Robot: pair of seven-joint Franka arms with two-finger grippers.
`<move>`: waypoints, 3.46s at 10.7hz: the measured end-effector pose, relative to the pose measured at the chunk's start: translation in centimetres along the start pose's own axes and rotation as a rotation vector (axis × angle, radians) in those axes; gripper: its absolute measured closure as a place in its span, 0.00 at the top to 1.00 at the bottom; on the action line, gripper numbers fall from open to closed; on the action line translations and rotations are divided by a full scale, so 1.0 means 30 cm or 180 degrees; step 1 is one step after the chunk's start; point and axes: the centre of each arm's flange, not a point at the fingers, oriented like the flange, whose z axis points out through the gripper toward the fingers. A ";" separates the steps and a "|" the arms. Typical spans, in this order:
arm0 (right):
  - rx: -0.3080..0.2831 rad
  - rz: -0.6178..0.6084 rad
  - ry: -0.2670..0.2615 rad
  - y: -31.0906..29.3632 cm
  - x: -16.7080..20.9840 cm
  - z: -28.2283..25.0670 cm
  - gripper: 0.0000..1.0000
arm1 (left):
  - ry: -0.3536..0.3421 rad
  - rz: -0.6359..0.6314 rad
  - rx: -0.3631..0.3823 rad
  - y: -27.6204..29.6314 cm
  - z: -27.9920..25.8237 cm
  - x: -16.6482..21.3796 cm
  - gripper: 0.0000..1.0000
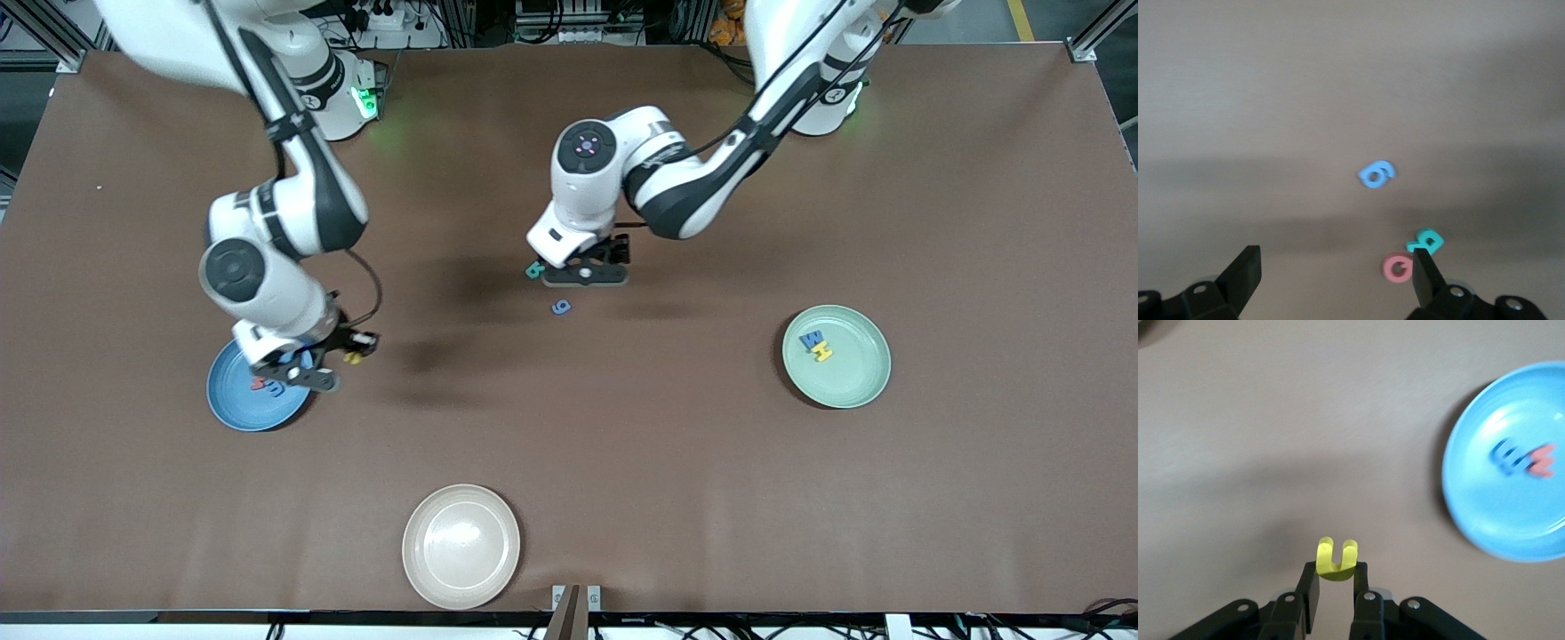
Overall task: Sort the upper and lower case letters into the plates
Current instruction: 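Grasp the yellow u with the right gripper and carry it toward the blue plate, then release the u on the blue plate while the left gripper lowers, then grasp the pink a with the left gripper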
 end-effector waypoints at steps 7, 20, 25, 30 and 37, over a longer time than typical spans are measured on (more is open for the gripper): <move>-0.0264 -0.0484 -0.0195 0.512 0.149 0.118 0.26 | 0.0034 0.1716 0.0019 0.131 0.127 -0.153 1.00; -0.0284 -0.0515 -0.0559 0.523 0.113 0.213 1.00 | 0.0142 0.2741 -0.0079 0.160 0.340 -0.253 0.99; -0.0283 -0.0523 -0.0559 0.523 0.113 0.213 1.00 | 0.0098 0.2771 -0.0062 0.149 0.368 -0.255 0.88; -0.0275 -0.0606 -0.0565 0.529 0.114 0.213 1.00 | 0.0082 0.2801 -0.0055 0.144 0.380 -0.254 0.67; -0.0231 -0.0600 -0.0576 0.517 0.111 0.218 1.00 | -0.0004 0.2693 0.0050 0.125 0.360 -0.224 0.36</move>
